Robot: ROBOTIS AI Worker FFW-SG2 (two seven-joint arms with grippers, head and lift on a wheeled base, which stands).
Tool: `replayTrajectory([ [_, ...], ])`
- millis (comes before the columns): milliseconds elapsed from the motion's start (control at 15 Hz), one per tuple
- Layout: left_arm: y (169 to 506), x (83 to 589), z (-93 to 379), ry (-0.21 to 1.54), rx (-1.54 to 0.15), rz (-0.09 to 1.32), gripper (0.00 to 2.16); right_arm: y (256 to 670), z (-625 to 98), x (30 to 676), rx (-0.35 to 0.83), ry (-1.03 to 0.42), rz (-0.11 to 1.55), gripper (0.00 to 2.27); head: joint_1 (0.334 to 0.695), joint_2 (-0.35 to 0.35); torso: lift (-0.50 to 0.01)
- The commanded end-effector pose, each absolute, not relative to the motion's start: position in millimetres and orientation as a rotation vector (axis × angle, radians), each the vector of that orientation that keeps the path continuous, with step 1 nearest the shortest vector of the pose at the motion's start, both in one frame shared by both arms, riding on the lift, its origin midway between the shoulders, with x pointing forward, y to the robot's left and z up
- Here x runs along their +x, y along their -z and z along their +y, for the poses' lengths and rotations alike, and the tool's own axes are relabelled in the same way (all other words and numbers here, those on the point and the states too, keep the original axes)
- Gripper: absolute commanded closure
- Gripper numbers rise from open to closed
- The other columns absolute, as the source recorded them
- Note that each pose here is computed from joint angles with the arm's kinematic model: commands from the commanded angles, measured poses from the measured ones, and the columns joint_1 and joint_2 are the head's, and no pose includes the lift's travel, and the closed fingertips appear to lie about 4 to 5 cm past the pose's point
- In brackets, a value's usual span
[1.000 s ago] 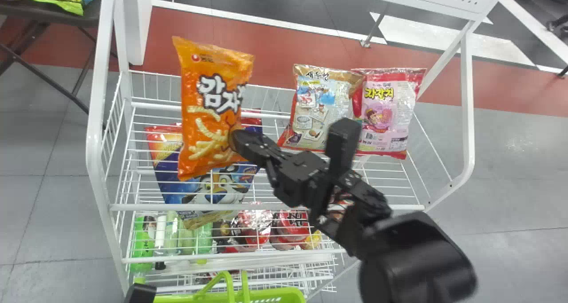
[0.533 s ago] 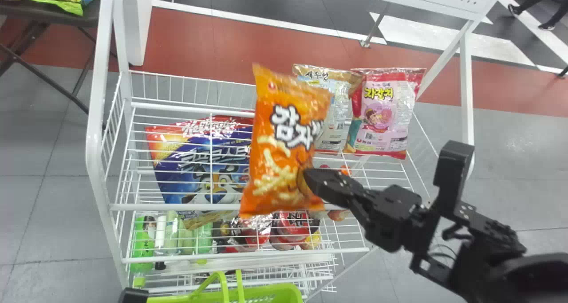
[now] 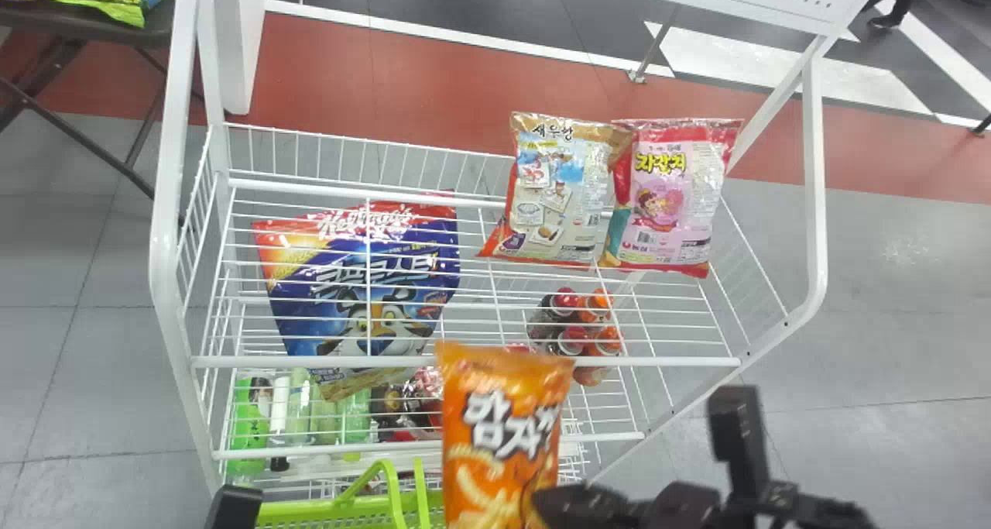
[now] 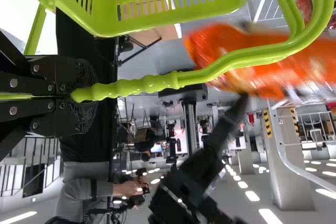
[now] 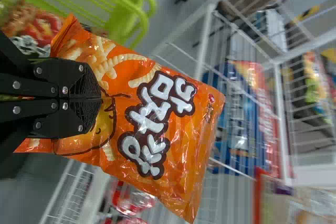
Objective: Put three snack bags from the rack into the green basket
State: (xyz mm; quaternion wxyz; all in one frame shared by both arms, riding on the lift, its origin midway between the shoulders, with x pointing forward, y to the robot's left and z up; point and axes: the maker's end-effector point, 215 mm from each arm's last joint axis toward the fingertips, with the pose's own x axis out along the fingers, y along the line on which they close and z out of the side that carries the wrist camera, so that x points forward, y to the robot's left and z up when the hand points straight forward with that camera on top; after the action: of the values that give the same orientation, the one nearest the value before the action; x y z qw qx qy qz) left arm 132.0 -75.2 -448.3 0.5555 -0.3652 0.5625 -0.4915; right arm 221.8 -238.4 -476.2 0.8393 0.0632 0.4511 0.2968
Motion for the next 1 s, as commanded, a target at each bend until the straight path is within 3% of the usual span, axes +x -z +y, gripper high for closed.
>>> replayTrajectory([
  [0, 447, 133, -75, 1.162, -0.865, 1.328, 1.47, 519, -204, 179, 0.081, -0.718, 1.071, 2.07, 0.695, -0.350, 0.000],
  [267, 445, 135, -75, 1.166, -0.878, 1.320, 1.47, 576, -158, 123, -0.047, -0.840, 1.196, 2.07, 0.695, -0.350, 0.000],
  [667, 444, 135, -76, 1.173, -0.874, 1.325, 1.47, 642, -141, 104, -0.021, -0.881, 1.306, 2.05, 0.695, -0.350, 0.000],
  [733, 444, 135, -76, 1.173, -0.874, 1.325, 1.47, 649, -143, 111, -0.016, -0.863, 1.309, 1.77, 0.695, -0.350, 0.000],
  [800, 443, 135, -76, 1.174, -0.873, 1.323, 1.47, 648, -142, 115, -0.013, -0.863, 1.301, 1.25, 0.695, -0.350, 0.000],
  [867, 444, 135, -76, 1.173, -0.874, 1.325, 1.47, 639, -142, 122, -0.011, -0.865, 1.279, 0.30, 0.695, -0.350, 0.000],
  [933, 444, 136, -75, 1.172, -0.874, 1.324, 1.47, 624, -144, 128, -0.002, -0.865, 1.246, 0.00, 0.695, -0.350, 0.000],
])
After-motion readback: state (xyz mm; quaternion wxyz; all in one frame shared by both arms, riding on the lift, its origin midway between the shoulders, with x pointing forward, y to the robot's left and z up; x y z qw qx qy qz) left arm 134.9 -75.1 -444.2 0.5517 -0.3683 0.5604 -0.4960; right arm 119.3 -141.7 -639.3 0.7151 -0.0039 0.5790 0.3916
